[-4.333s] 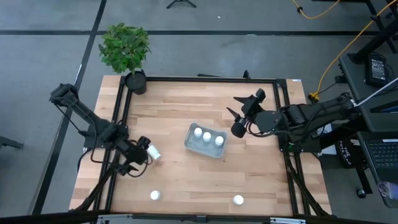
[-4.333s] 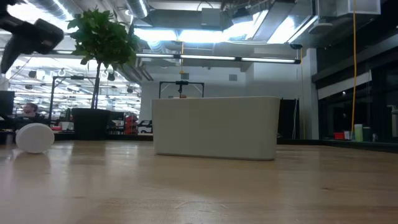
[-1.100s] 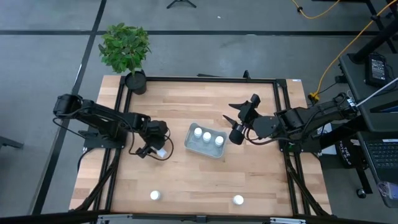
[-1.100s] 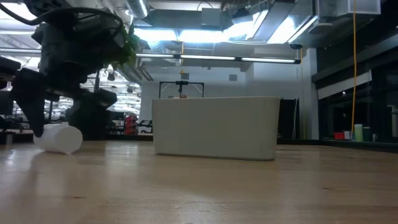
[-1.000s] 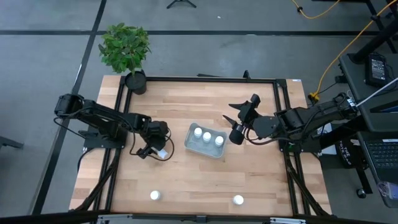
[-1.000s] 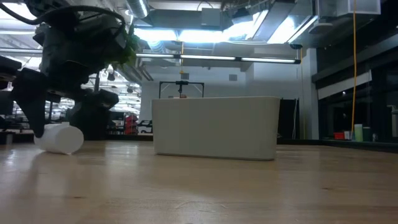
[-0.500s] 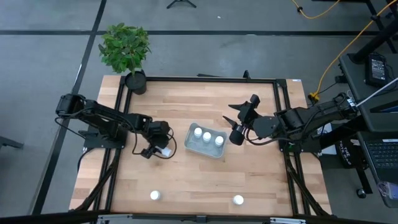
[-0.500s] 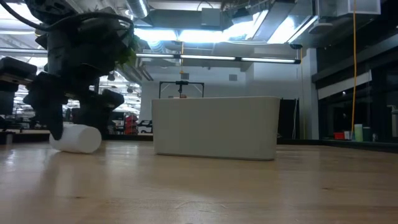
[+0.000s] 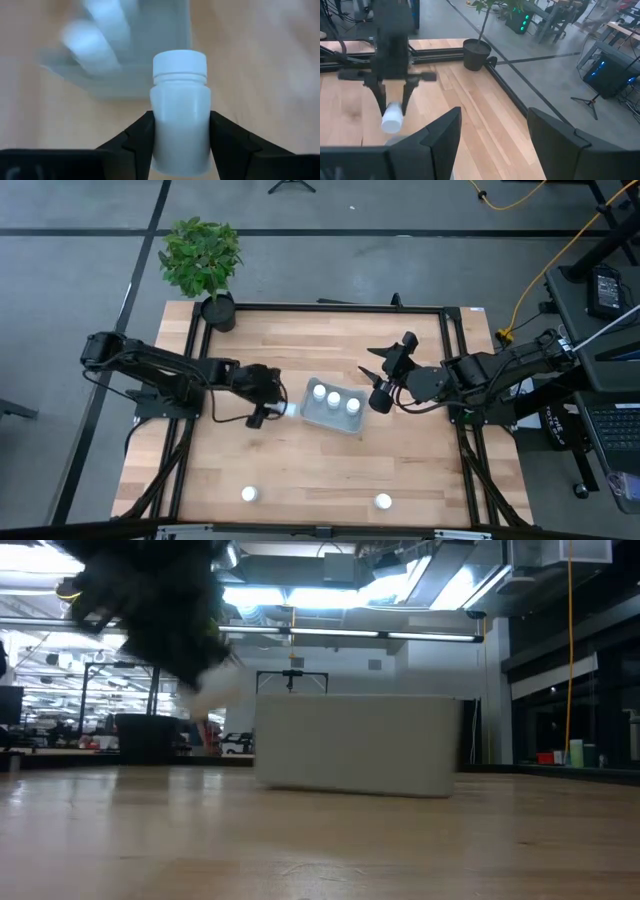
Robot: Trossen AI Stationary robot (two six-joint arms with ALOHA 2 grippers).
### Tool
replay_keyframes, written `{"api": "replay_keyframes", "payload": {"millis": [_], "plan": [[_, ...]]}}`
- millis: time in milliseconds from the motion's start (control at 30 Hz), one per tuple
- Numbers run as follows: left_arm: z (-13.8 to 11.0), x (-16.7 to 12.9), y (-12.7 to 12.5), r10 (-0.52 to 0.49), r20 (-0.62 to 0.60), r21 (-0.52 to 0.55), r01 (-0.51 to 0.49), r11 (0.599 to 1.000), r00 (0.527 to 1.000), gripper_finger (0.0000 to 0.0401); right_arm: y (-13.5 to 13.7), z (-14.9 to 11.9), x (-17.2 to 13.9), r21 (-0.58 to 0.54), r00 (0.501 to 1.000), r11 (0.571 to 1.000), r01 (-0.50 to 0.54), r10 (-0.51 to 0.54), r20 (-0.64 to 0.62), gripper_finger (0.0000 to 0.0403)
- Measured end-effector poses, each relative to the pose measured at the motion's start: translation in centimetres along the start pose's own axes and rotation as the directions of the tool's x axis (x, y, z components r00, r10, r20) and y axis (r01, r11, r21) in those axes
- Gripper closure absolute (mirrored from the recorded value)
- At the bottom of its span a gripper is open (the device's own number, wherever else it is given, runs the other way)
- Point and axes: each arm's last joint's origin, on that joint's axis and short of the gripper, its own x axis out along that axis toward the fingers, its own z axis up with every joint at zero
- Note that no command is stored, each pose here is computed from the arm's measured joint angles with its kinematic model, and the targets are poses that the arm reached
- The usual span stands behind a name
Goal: Pick and place pill bottles into a basket
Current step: Put the white pill bottle into the gray bin
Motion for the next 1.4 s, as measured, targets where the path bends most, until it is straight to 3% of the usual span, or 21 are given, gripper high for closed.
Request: {"api": "replay_keyframes", "payload": {"millis": [100, 300, 533, 700, 900, 1133, 1400], "plan": [[2.7, -2.1, 0.3, 0.086, 0.182, -0.038, -0.080, 0.996, 0.980, 0.0247, 0.0, 0.0, 0.0, 0.001, 1.000, 1.000, -0.001, 0.001, 0.003, 0.0173], [6.2, -5.8, 0.6, 0.202, 0.444, -0.097, -0.178, 0.979, 0.873, 0.0248, 0.1, 0.7, 0.0, -0.047, 0.999, 0.999, -0.009, 0.012, 0.052, 0.0173], [7.8, -6.0, 1.0, 0.274, 0.470, -0.079, -0.269, 0.960, 0.839, 0.0250, -0.8, 3.1, 1.1, -0.001, 0.963, 0.986, -0.166, 0.162, 0.214, 0.0173], [9.1, -5.6, 1.4, 0.312, 0.507, -0.069, -0.323, 0.944, 0.804, 0.0250, -1.8, 3.9, 2.1, 0.088, 0.950, 0.966, -0.243, 0.219, 0.221, 0.0173], [10.3, -5.0, 1.7, 0.320, 0.508, -0.038, -0.350, 0.936, 0.800, 0.0251, -1.0, 5.4, 3.7, 0.108, 0.954, 0.948, -0.299, 0.297, 0.031, 0.0173], [11.6, -4.5, 1.9, 0.321, 0.527, -0.025, -0.363, 0.931, 0.787, 0.0251, 0.4, 7.2, 6.2, 0.094, 0.912, 0.942, -0.321, 0.334, -0.237, 0.0173], [11.8, -4.7, 1.9, 0.318, 0.532, -0.020, -0.364, 0.931, 0.785, 0.0251, 2.0, 7.3, 8.4, 0.044, 0.871, 0.939, -0.342, 0.335, -0.361, 0.0152]]}}
